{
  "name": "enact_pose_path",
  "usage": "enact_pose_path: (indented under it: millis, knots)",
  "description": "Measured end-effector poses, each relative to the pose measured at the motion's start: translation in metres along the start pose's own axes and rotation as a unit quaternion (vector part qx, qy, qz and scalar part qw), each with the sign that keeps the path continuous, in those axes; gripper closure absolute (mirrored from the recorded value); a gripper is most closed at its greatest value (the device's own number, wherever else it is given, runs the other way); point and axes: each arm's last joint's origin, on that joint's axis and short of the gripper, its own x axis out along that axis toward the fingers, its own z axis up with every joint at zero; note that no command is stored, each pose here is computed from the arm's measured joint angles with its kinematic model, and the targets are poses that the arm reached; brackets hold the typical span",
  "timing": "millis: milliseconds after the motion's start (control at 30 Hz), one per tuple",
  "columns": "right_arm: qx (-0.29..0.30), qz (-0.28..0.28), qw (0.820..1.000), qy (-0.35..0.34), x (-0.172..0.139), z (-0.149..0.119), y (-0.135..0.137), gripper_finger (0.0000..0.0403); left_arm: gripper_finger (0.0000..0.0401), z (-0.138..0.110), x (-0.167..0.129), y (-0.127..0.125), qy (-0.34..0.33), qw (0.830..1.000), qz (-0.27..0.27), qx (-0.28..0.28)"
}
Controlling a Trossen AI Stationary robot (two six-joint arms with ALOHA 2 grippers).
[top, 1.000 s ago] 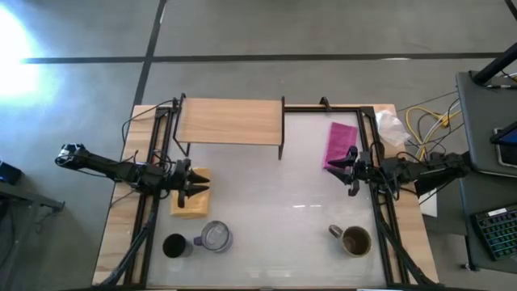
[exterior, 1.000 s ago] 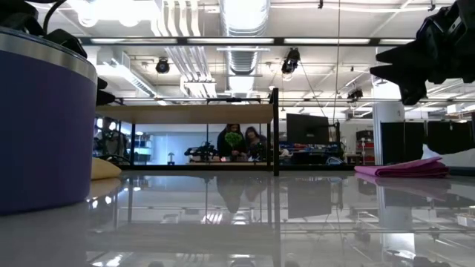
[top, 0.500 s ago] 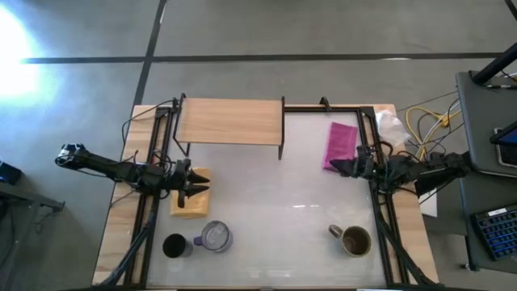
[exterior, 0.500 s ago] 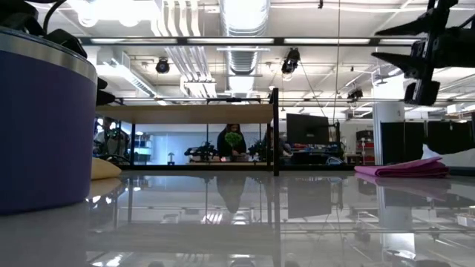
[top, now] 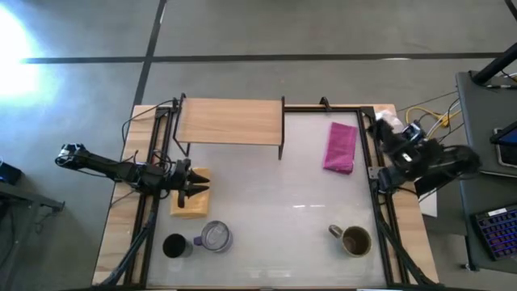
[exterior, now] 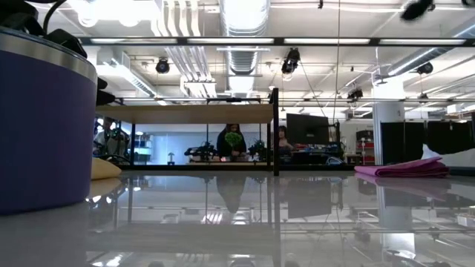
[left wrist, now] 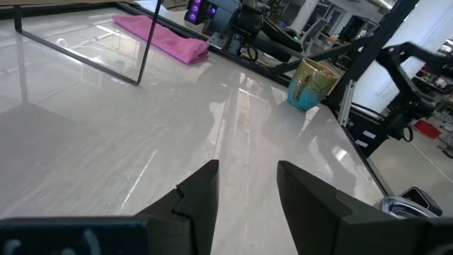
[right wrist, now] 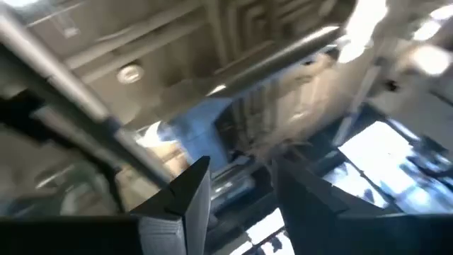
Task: Stack small to large cups/mugs on shelf
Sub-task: Put the black cup on the shelf
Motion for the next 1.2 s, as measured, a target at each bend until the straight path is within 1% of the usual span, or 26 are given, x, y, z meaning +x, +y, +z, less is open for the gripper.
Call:
enact_pose_path:
  millis: [67, 100, 167, 267, 333, 400, 433, 467, 533, 567, 633, 700, 767, 867, 933, 967, 1033, 1100, 1200]
  knots:
    - [-0.027, 0.053, 0.998, 0.005, 0.024, 0.008, 0.014, 0.0259, 0.0271, 0.000, 0.000, 0.000, 0.000, 1.000, 0.000, 0.000]
    - [-0.041, 0.059, 0.997, 0.003, 0.037, 0.011, 0.020, 0.0259, 0.0271, 0.000, 0.000, 0.000, 0.000, 1.000, 0.000, 0.000]
    - [-0.083, 0.035, 0.996, 0.002, 0.060, 0.017, 0.029, 0.0259, 0.0271, 0.000, 0.000, 0.000, 0.000, 1.000, 0.000, 0.000]
    - [-0.158, -0.017, 0.987, 0.003, 0.092, 0.023, 0.040, 0.0259, 0.0271, 0.000, 0.000, 0.000, 0.000, 1.000, 0.000, 0.000]
    - [-0.177, -0.028, 0.984, 0.022, 0.111, 0.027, 0.047, 0.0259, 0.0271, 0.000, 0.000, 0.000, 0.000, 1.000, 0.000, 0.000]
    - [-0.196, -0.037, 0.976, 0.085, 0.129, 0.028, 0.054, 0.0259, 0.0271, 0.000, 0.000, 0.000, 0.000, 1.000, 0.000, 0.000]
    - [-0.209, -0.046, 0.967, 0.136, 0.135, 0.028, 0.056, 0.0259, 0.0271, 0.000, 0.000, 0.000, 0.000, 1.000, 0.000, 0.000]
    - [-0.216, -0.060, 0.956, 0.192, 0.141, 0.028, 0.058, 0.0259, 0.0271, 0.000, 0.000, 0.000, 0.000, 1.000, 0.000, 0.000]
    - [-0.211, -0.110, 0.922, 0.305, 0.148, 0.029, 0.060, 0.0259, 0.0271, 0.000, 0.000, 0.000, 0.000, 1.000, 0.000, 0.000]
    - [-0.201, -0.142, 0.903, 0.352, 0.149, 0.031, 0.060, 0.0259, 0.0271, 0.000, 0.000, 0.000, 0.000, 1.000, 0.000, 0.000]
    - [-0.189, -0.212, 0.854, 0.436, 0.147, 0.036, 0.060, 0.0259, 0.0271, 0.000, 0.000, 0.000, 0.000, 1.000, 0.000, 0.000]
    - [-0.171, -0.270, 0.808, 0.495, 0.143, 0.041, 0.060, 0.0259, 0.0271, 0.000, 0.000, 0.000, 0.000, 1.000, 0.000, 0.000]
    - [-0.160, -0.323, 0.756, 0.546, 0.137, 0.043, 0.058, 0.0259, 0.0271, 0.000, 0.000, 0.000, 0.000, 1.000, 0.000, 0.000]
    - [-0.123, -0.368, 0.689, 0.612, 0.130, 0.041, 0.059, 0.0259, 0.0271, 0.000, 0.000, 0.000, 0.000, 1.000, 0.000, 0.000]
    - [-0.098, -0.385, 0.653, 0.644, 0.126, 0.036, 0.060, 0.0259, 0.0271, 0.000, 0.000, 0.000, 0.000, 1.000, 0.000, 0.000]
    - [-0.086, -0.389, 0.642, 0.655, 0.125, 0.033, 0.061, 0.0259, 0.0271, 0.000, 0.000, 0.000, 0.000, 1.000, 0.000, 0.000]
    - [-0.055, -0.381, 0.631, 0.673, 0.122, 0.028, 0.064, 0.0259, 0.0271, 0.000, 0.000, 0.000, 0.000, 1.000, 0.000, 0.000]
    - [-0.029, -0.379, 0.615, 0.691, 0.118, 0.022, 0.068, 0.0259, 0.0271, 0.000, 0.000, 0.000, 0.000, 1.000, 0.000, 0.000]
    - [-0.004, -0.380, 0.594, 0.709, 0.108, 0.009, 0.078, 0.0259, 0.0271, 0.000, 0.000, 0.000, 0.000, 1.000, 0.000, 0.000]
